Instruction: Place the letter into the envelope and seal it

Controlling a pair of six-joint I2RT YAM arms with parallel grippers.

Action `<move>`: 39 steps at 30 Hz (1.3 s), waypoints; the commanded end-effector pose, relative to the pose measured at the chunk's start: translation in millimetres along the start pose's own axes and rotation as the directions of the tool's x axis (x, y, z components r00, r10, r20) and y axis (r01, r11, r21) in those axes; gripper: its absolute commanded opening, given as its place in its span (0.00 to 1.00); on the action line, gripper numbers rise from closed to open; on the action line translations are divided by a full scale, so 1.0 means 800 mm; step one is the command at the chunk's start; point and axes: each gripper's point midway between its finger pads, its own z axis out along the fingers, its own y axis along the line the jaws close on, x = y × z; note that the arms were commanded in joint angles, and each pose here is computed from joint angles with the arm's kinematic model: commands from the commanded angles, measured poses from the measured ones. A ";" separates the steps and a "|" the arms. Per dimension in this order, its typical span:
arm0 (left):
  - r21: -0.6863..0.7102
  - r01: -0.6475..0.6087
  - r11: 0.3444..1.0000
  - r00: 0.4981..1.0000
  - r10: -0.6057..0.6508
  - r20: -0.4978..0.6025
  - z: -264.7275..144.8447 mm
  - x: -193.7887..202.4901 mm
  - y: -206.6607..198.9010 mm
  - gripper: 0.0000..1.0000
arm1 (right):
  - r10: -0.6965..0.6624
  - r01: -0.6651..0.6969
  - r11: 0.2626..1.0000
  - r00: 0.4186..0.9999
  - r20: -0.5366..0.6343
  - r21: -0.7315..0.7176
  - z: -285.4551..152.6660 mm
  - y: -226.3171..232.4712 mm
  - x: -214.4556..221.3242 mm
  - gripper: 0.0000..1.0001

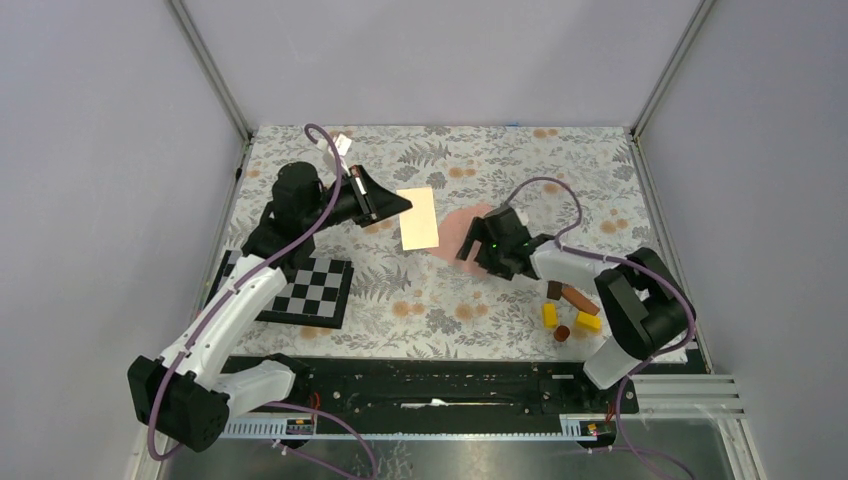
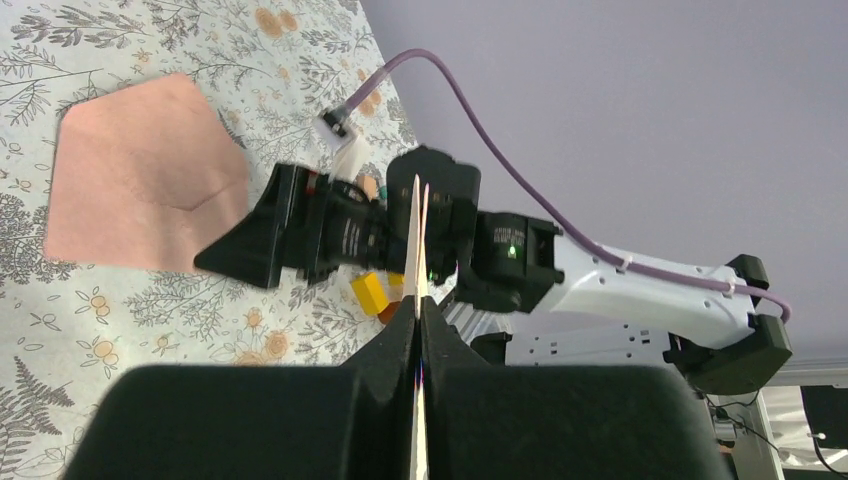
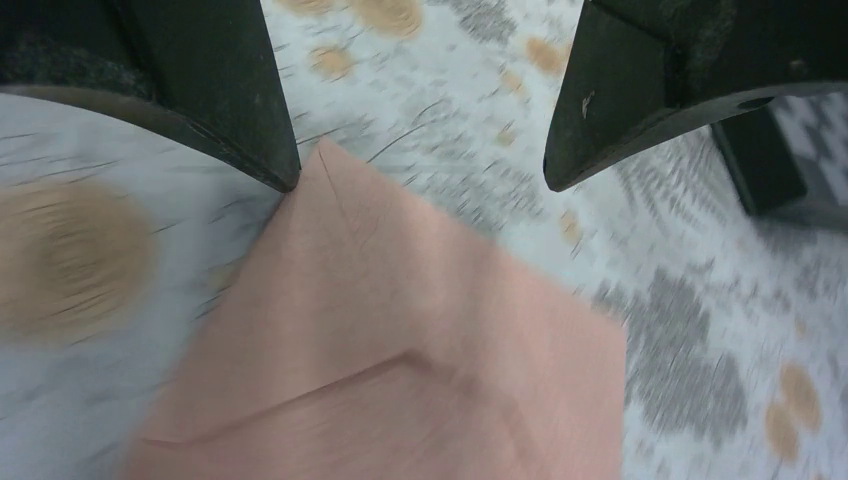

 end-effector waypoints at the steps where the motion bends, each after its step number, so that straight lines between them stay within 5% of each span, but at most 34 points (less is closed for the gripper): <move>1: 0.038 -0.022 0.999 1.000 0.021 0.023 0.003 -0.009 -0.007 0.00 | 0.023 -0.029 0.996 0.997 -0.074 -0.083 -0.012 0.054 0.051 0.99; 7: 0.046 -0.019 0.999 1.000 0.018 0.023 0.009 -0.013 -0.007 0.00 | -0.010 0.002 0.985 0.999 -0.047 -0.172 -0.015 0.104 0.030 0.99; 15: 0.147 0.008 0.989 0.998 -0.016 0.053 0.008 -0.028 -0.020 0.00 | 0.011 0.009 0.959 0.997 0.071 -0.283 -0.113 0.096 -0.044 0.99; 24: 0.412 0.064 0.909 0.996 -0.087 0.037 0.010 -0.037 -0.061 0.00 | -0.112 0.265 0.651 0.960 0.255 -0.711 -0.288 0.201 -0.092 0.99; 35: 0.530 0.009 0.848 1.000 -0.010 -0.001 0.016 -0.028 -0.097 0.00 | -0.174 0.317 0.435 0.948 0.267 -0.843 -0.360 0.234 -0.073 0.99; 39: 0.541 0.013 0.841 1.000 -0.005 -0.016 0.022 -0.021 -0.102 0.00 | -0.174 0.306 0.384 0.950 0.258 -0.871 -0.375 0.239 -0.068 0.89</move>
